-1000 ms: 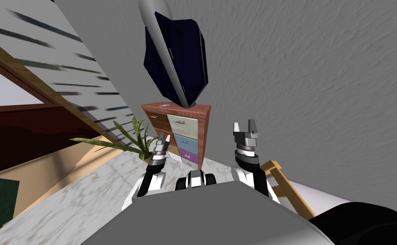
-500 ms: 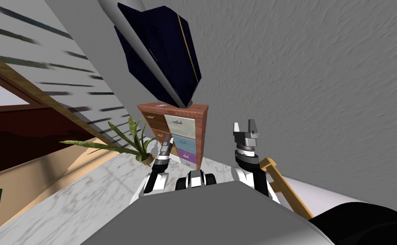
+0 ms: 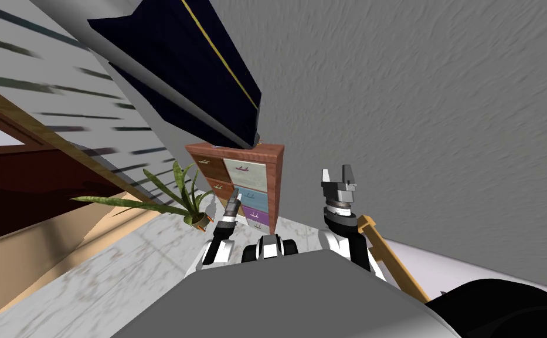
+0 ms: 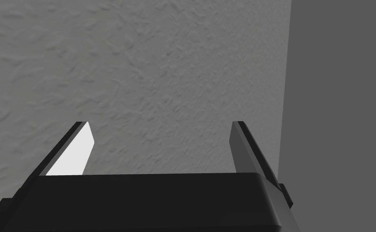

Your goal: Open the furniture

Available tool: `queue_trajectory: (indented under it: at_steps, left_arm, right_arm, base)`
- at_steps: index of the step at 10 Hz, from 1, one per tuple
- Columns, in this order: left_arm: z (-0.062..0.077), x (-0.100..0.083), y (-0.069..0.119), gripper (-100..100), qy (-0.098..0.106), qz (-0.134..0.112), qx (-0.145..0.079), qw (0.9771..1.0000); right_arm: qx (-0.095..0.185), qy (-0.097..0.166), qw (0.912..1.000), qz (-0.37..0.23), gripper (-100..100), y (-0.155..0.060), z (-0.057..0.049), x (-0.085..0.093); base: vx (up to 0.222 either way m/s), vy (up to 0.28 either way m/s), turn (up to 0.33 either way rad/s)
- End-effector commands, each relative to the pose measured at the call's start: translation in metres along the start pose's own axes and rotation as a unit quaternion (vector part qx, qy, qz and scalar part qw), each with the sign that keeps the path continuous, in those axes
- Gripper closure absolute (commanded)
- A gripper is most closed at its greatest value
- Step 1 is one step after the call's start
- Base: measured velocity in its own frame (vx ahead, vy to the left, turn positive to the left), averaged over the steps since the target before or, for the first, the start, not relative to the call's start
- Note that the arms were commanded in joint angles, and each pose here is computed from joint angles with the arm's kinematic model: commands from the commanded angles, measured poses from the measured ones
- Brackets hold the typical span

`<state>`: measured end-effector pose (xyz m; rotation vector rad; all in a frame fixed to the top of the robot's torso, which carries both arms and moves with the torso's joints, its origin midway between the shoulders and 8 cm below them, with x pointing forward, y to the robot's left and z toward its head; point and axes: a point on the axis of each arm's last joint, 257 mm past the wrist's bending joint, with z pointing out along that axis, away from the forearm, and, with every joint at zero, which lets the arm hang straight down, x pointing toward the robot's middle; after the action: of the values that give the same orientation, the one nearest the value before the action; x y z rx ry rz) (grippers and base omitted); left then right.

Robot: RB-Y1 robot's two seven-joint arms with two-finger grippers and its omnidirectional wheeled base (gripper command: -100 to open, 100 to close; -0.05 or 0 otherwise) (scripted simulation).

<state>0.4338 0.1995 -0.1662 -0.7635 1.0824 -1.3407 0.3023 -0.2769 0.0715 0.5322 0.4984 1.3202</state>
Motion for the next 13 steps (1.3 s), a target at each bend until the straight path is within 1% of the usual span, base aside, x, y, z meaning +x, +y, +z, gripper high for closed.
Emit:
queue_trajectory:
  at_steps: [1, 3, 5, 6, 7, 8, 9, 10, 11, 12, 13]
  left_arm:
    - [-0.005, 0.011, 0.028, -100, 0.012, 0.004, -0.029, 0.9995]
    - [-0.01, 0.02, 0.048, -100, 0.021, 0.008, -0.052, 0.9984]
    - [-0.015, 0.029, 0.067, -100, 0.03, 0.011, -0.072, 0.9969]
    - [-0.02, 0.037, 0.084, -100, 0.039, 0.014, -0.09, 0.9951]
    - [-0.023, 0.04, 0.09, -100, 0.042, 0.016, -0.097, 0.9942]
    - [-0.027, 0.044, 0.1, -100, 0.049, 0.019, -0.109, 0.9927]
    - [-0.026, 0.041, 0.095, -100, 0.045, 0.017, -0.101, 0.9937]
    - [-0.02, 0.04, 0.092, -100, 0.045, 0.018, -0.103, 0.9935]
    - [-0.017, 0.039, 0.09, -100, 0.044, 0.018, -0.103, 0.9935]
    - [-0.019, 0.04, 0.092, -100, 0.044, 0.018, -0.102, 0.9936]
    - [-0.025, 0.042, 0.096, 100, 0.045, 0.017, -0.103, 0.9935]
  right_arm:
    - [0.0, 0.0, 1.0, 0.0, 0, 0.0, 0.0, 0.0]
    - [0.0, 0.0, 1.0, 0.0, 0, 0.0, 0.0, 0.0]
    - [0.0, 0.0, 1.0, 0.0, 0, 0.0, 0.0, 0.0]
    - [0.0, 0.0, 1.0, 0.0, 0, 0.0, 0.0, 0.0]
    - [0.0, 0.0, 1.0, 0.0, 0, 0.0, 0.0, 0.0]
    - [0.0, 0.0, 1.0, 0.0, 0, 0.0, 0.0, 0.0]
    - [0.0, 0.0, 1.0, 0.0, 0, 0.0, 0.0, 0.0]
    - [0.0, 0.0, 1.0, 0.0, 0, 0.0, 0.0, 0.0]
    - [0.0, 0.0, 1.0, 0.0, 0, 0.0, 0.0, 0.0]
    - [0.0, 0.0, 1.0, 0.0, 0, 0.0, 0.0, 0.0]
    - [0.0, 0.0, 1.0, 0.0, 0, 0.0, 0.0, 0.0]
  base:
    - [-0.009, -0.021, -0.051]
    - [-0.01, -0.024, -0.064]
    - [-0.012, -0.02, -0.055]
    - [-0.01, -0.03, -0.086]
    - [-0.012, -0.029, -0.062]
    - [-0.011, -0.023, -0.045]
    - [-0.005, -0.01, -0.008]
    - [0.049, -0.015, -0.017]
    - [0.085, -0.024, -0.023]
    - [0.039, -0.011, -0.002]
    - [-0.055, 0.012, 0.033]
